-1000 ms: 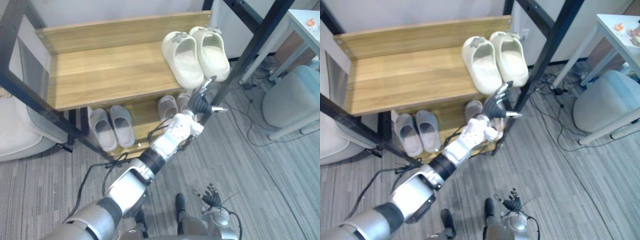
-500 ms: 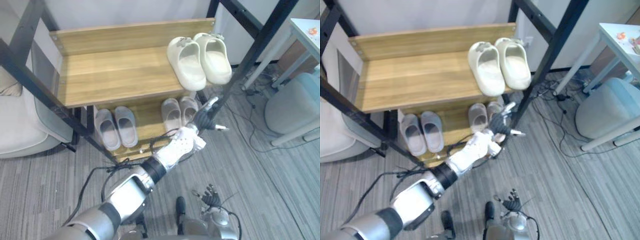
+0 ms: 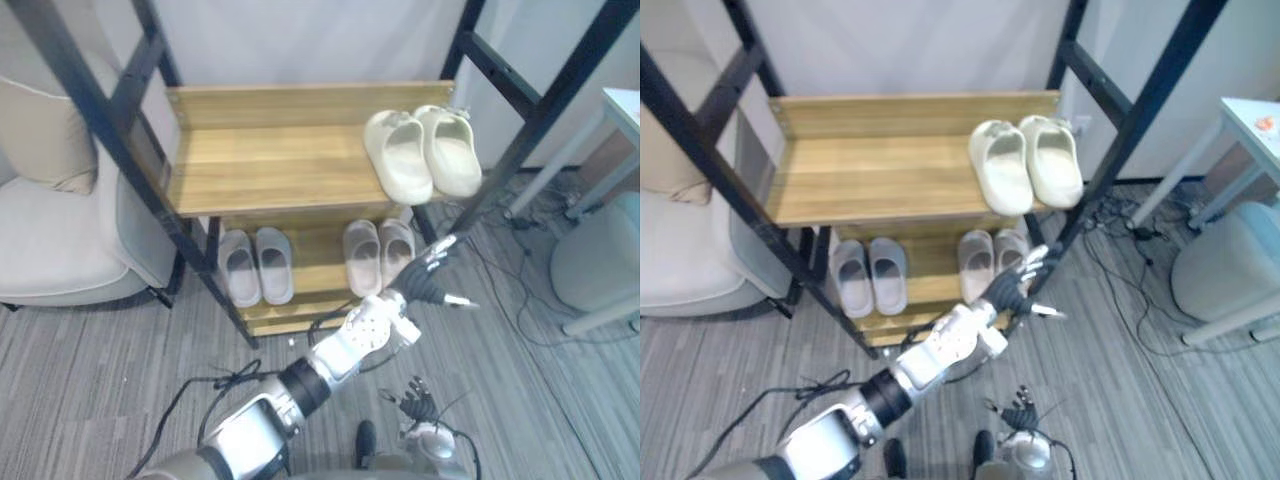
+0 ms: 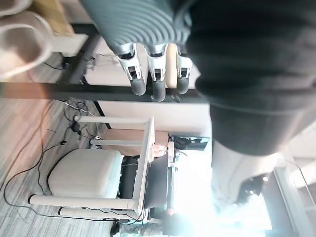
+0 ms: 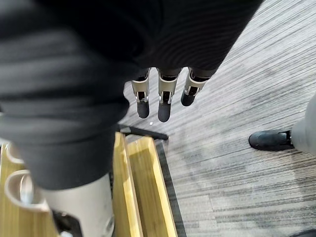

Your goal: Organize the slippers on the shoe rack

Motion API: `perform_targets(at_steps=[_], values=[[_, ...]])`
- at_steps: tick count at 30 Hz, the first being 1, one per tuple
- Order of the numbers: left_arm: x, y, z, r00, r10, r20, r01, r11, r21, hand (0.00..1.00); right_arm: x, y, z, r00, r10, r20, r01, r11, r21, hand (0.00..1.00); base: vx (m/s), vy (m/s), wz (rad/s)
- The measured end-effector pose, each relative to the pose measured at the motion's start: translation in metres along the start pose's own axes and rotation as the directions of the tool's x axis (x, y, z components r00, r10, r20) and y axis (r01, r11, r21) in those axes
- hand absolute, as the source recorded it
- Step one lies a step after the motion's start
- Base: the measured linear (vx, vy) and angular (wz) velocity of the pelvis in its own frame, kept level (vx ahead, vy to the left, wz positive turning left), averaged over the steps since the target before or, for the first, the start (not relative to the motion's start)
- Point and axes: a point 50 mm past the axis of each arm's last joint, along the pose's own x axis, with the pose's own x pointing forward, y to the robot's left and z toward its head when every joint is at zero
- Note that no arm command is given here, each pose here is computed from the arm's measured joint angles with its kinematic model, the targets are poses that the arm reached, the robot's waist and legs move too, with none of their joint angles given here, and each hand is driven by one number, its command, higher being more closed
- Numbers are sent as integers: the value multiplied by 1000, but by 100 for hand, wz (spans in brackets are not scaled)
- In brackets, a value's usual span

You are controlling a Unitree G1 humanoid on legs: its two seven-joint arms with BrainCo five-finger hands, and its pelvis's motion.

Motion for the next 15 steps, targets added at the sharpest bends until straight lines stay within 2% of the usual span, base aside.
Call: perform_targets(at_steps=[2,7,9,10,12,15], values=[[-26,5,-30,994,26,-107,-33,998,-59,0,0,3,1,1000,9,4,-9,1000,-1,0,79,-24,28],[-60,9,-76,953,79,-294,-115,988,-108,0,3,10,-3,999,38,-28,-39,999,-31,0,47,-19,24],[-98,14,-116,873,119,-474,-184,978,-95,0,2,13,-13,996,49,-79,-53,997,-48,0,46,-9,20],[-101,15,-119,864,123,-488,-190,978,-89,0,2,13,-14,995,50,-83,-55,997,-51,0,51,-5,20],[-141,27,-149,749,190,-635,-285,957,-50,0,0,11,-26,990,43,-132,-52,996,-67,0,56,4,29],[-180,38,-168,630,242,-738,-350,937,7,0,-2,6,-35,985,31,-170,-46,996,-81,0,28,17,31]])
